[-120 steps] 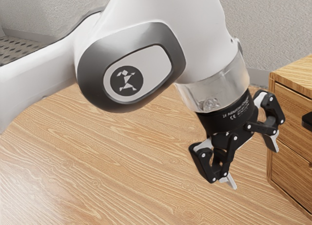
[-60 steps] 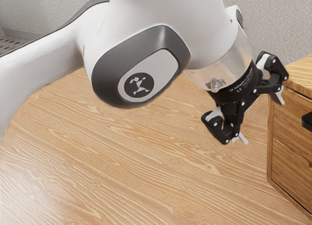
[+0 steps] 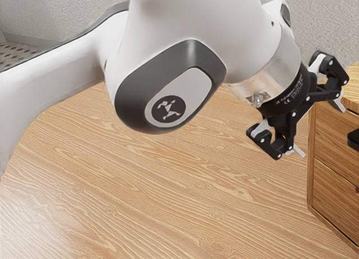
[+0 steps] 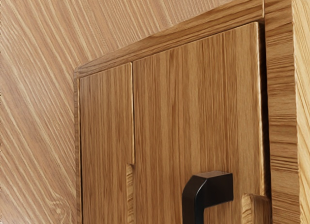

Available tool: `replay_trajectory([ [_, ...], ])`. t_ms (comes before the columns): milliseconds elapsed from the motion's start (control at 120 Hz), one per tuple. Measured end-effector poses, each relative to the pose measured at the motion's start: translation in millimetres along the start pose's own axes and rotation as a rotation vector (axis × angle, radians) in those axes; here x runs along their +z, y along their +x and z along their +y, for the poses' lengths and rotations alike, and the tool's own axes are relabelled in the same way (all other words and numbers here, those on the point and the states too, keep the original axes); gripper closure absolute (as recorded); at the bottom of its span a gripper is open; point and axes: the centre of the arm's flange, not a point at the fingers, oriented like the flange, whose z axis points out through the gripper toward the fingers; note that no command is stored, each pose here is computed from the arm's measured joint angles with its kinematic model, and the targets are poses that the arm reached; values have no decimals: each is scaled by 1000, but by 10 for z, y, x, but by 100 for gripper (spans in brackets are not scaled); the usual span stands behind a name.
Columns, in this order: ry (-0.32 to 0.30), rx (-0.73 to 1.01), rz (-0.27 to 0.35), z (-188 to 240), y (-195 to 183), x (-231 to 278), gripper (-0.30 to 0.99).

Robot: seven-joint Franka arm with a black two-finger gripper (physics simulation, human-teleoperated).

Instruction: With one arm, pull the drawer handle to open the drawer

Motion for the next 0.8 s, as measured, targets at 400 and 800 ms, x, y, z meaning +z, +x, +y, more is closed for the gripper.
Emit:
replay_trajectory([
  [400,32,80,-47,-124,-449,155,13],
  [800,75,48,-66,-48,-146,594,13],
])
